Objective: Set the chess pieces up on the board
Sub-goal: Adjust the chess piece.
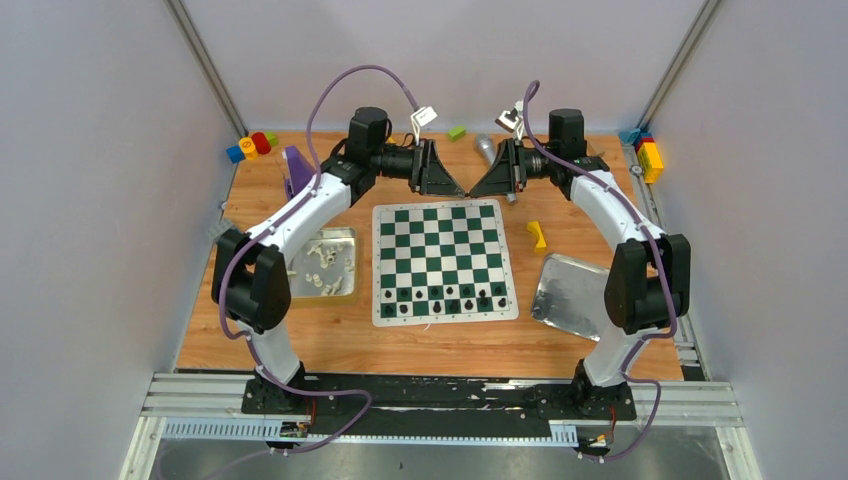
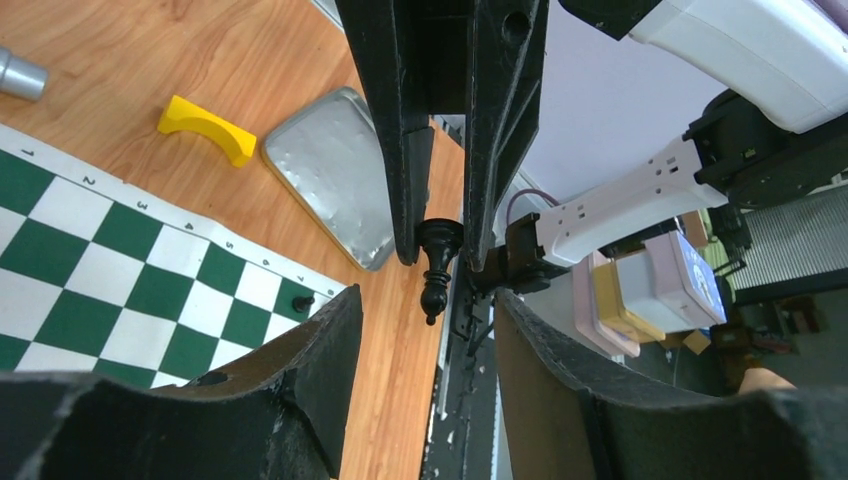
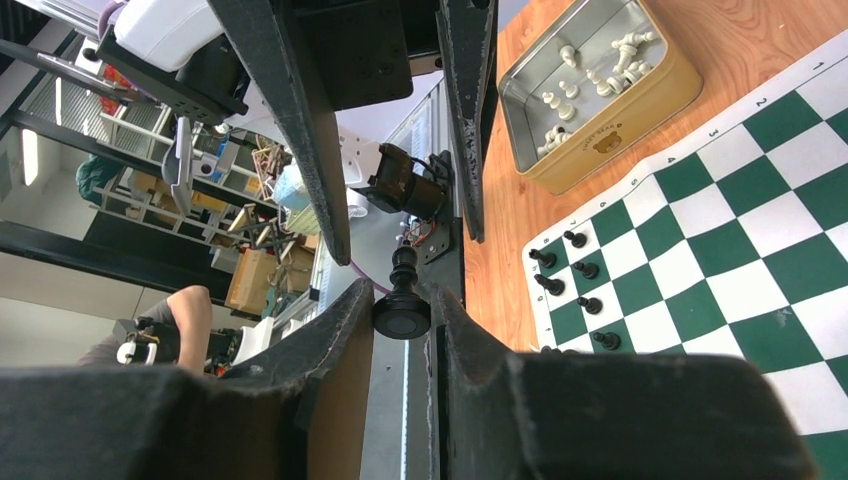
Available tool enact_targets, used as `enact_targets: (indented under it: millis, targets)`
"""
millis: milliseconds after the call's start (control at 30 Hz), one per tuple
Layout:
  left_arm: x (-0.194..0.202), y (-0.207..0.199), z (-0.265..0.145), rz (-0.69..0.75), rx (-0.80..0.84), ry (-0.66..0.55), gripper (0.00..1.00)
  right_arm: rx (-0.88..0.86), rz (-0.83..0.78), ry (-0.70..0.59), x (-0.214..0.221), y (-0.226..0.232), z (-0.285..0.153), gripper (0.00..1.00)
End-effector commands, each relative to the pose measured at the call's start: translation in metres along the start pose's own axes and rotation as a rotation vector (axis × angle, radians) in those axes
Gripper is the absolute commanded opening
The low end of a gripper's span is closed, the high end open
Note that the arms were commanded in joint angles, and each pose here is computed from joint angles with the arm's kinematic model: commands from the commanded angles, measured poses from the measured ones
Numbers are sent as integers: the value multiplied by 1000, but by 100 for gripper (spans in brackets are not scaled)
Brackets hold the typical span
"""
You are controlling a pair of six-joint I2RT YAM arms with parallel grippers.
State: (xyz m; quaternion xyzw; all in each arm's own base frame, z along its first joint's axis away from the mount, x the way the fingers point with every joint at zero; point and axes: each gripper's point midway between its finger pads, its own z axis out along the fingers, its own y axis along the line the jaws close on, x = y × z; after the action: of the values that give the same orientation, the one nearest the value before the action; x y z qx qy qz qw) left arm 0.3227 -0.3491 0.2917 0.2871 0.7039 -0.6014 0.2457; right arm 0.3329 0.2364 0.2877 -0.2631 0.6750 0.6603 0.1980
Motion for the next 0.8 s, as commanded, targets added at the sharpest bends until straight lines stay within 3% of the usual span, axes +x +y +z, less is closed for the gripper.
enact_targets:
  millis: [0, 533, 767]
  targets:
    - [-7, -12, 4, 22, 58, -19, 57, -6, -60, -8, -13, 6, -1, 0]
    - [-1, -16, 12, 13, 82, 1, 45, -1, -58, -13, -15, 4, 0, 0]
    - [0, -15, 12, 17, 77, 3, 34, 1, -53, -13, -13, 2, 0, 0]
